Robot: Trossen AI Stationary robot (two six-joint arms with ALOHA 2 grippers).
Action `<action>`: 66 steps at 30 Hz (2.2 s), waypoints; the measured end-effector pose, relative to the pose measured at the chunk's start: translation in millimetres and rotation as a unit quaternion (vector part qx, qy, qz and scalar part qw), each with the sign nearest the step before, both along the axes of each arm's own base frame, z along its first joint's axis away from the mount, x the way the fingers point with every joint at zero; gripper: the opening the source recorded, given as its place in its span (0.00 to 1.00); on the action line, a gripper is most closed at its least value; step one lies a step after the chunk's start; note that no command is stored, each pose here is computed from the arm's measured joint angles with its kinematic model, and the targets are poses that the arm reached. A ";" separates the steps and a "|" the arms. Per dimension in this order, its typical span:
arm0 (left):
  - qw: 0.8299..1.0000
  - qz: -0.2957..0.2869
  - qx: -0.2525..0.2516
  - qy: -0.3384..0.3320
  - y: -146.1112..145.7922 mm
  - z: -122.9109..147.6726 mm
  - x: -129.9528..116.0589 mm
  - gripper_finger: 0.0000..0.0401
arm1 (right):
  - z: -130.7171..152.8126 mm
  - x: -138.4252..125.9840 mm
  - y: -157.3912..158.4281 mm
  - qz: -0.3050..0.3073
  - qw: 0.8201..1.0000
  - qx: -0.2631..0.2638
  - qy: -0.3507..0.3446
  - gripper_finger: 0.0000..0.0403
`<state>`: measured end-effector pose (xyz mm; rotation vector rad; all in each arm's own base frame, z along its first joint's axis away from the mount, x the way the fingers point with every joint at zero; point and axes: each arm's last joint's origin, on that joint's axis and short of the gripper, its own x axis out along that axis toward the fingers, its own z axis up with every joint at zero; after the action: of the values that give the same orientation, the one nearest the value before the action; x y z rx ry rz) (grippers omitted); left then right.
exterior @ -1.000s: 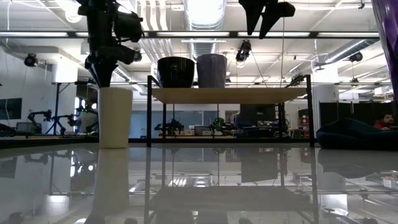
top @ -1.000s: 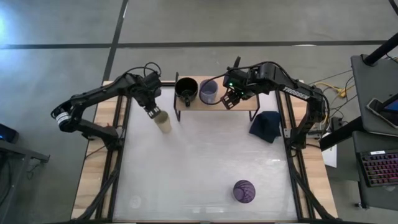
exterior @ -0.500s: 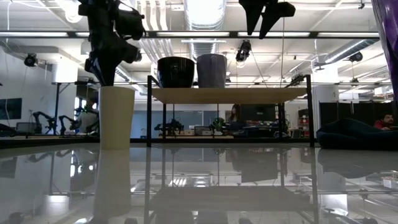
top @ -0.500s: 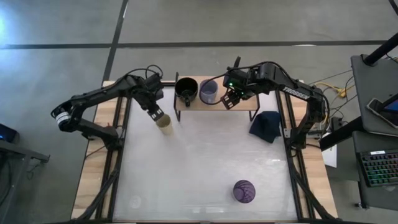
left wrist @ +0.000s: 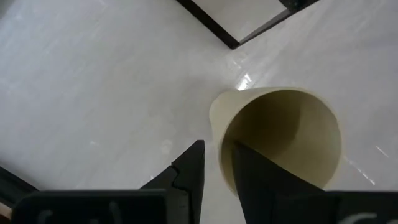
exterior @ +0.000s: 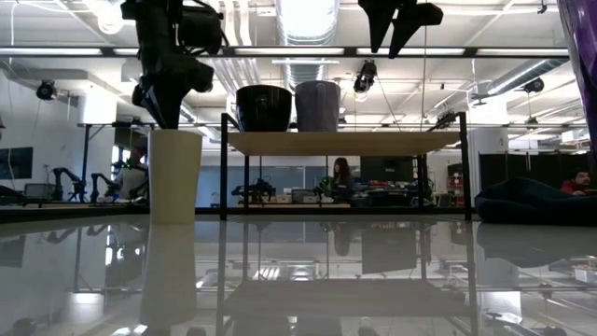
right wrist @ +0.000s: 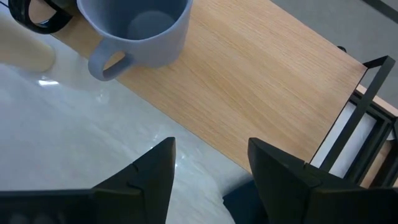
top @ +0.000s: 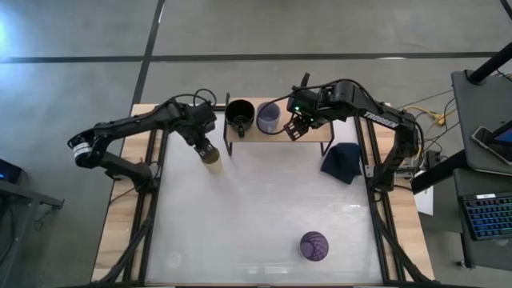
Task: Stack small to large cups/mugs on shelf
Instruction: Put the yellow cup on the shelf
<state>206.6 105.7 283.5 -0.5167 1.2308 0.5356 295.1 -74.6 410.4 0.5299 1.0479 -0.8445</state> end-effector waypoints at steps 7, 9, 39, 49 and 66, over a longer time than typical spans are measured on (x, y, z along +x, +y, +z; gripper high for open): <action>1.000 -0.002 -0.005 0.007 1.2 -3.9 3.1 0.16 | 0.0 0.0 0.1 0.000 1.000 0.000 0.000 0.49; 1.000 -0.004 -0.007 0.008 1.2 -5.1 4.5 0.16 | 0.0 0.0 0.0 0.001 1.000 0.000 0.000 0.49; 1.000 -0.020 -0.012 0.019 -6.6 -33.8 7.0 0.01 | 0.0 0.0 0.0 0.010 1.000 -0.003 0.004 0.49; 0.999 -0.033 -0.007 -0.009 -18.6 6.6 -4.9 0.00 | 0.9 -0.5 1.8 0.013 1.000 -0.003 0.002 0.49; 0.964 -0.098 0.074 -0.237 -60.7 173.5 23.7 0.00 | 29.1 -48.4 64.7 -0.040 0.993 -0.060 -0.097 0.49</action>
<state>230.3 45.0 457.0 -0.3634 0.7664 0.3066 246.7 -9.9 439.6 0.5436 0.7981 -0.9026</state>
